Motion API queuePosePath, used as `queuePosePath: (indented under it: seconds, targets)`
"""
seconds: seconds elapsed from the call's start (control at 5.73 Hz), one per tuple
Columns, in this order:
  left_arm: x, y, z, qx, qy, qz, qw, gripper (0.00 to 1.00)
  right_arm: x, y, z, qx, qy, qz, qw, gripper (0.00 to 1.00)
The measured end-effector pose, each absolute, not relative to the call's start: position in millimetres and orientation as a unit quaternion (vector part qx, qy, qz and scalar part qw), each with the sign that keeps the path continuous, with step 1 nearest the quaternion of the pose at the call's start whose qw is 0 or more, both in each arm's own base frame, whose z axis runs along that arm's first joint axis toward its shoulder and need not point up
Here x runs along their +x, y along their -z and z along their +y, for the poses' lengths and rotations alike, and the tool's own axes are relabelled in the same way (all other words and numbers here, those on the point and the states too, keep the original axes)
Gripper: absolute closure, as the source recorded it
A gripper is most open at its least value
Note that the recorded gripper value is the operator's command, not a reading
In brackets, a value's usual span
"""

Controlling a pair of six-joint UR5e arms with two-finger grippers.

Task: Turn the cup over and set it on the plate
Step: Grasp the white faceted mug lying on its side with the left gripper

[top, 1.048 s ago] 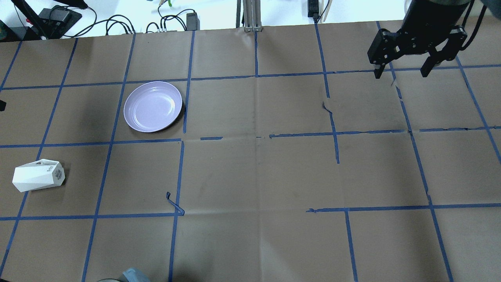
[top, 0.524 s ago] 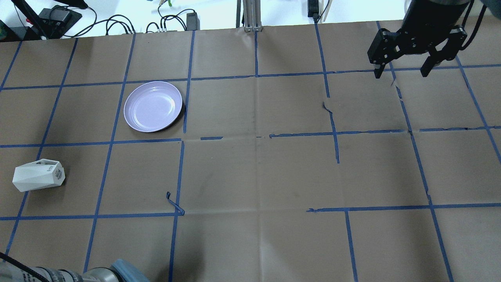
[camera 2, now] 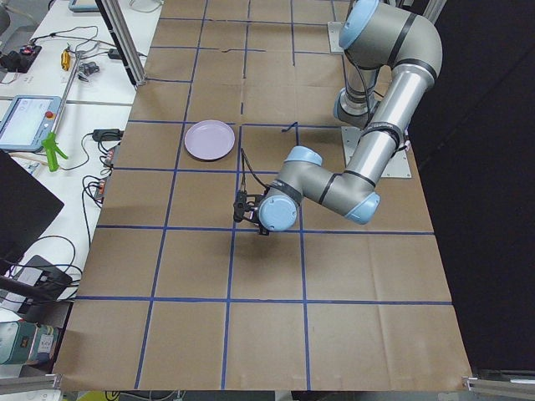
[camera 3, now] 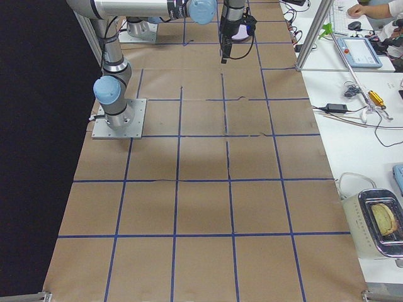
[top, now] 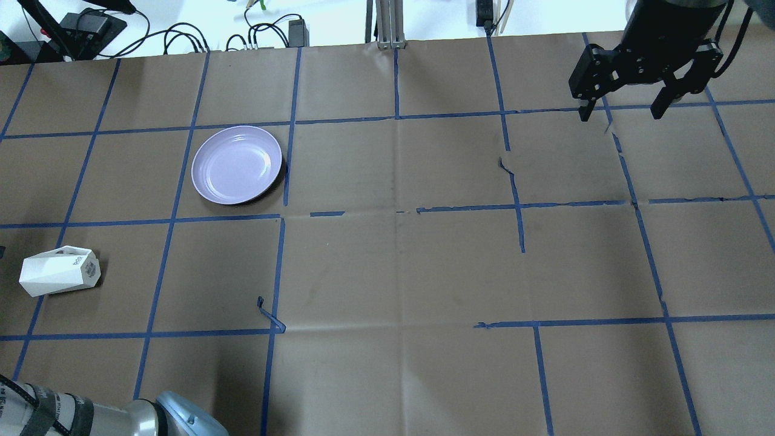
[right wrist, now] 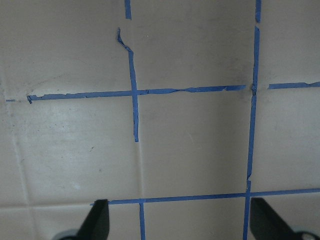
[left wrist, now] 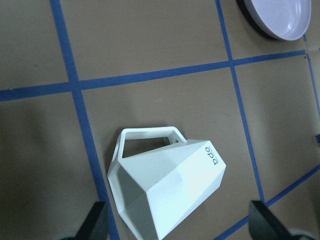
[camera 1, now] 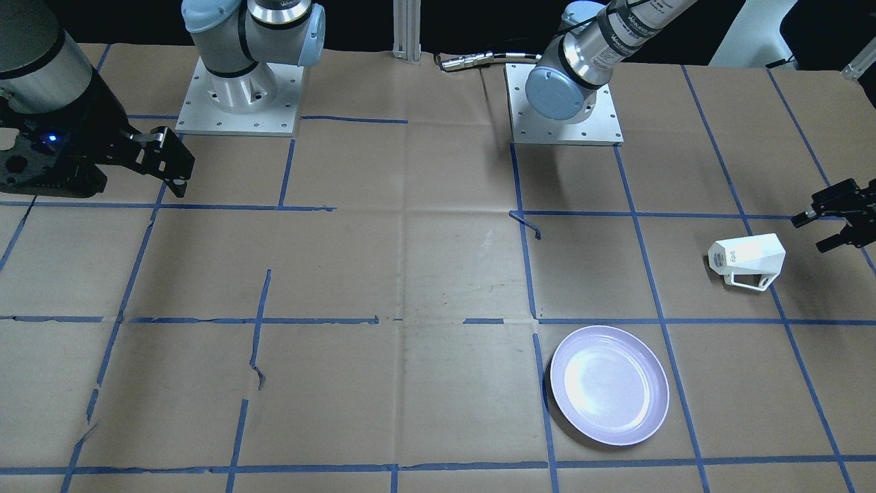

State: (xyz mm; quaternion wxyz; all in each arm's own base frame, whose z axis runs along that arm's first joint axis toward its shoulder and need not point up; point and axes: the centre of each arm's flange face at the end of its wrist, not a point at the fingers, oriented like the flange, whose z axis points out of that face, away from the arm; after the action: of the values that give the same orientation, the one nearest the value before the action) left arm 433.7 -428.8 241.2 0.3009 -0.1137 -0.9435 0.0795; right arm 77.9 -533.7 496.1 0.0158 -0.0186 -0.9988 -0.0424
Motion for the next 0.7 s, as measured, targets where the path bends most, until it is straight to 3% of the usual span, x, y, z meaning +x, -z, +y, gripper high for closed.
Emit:
queuePosePath:
  seconds: [0.35, 0.52, 0.7]
  targets:
    - [445, -195, -416, -0.117, -0.086, -0.922, 0.359, 0.17, 78, -496, -534, -0.019, 0.042, -0.999, 0.016, 0.0]
    - [441, -187, -413, -0.108, -0.088, -0.912, 0.385, 0.45, 78, -496, -534, -0.019, 0.042, -0.999, 0.016, 0.0]
    - [437, -185, -412, -0.098, -0.092, -0.904, 0.406, 0.79, 78, -496, -534, -0.019, 0.042, -0.999, 0.016, 0.0]
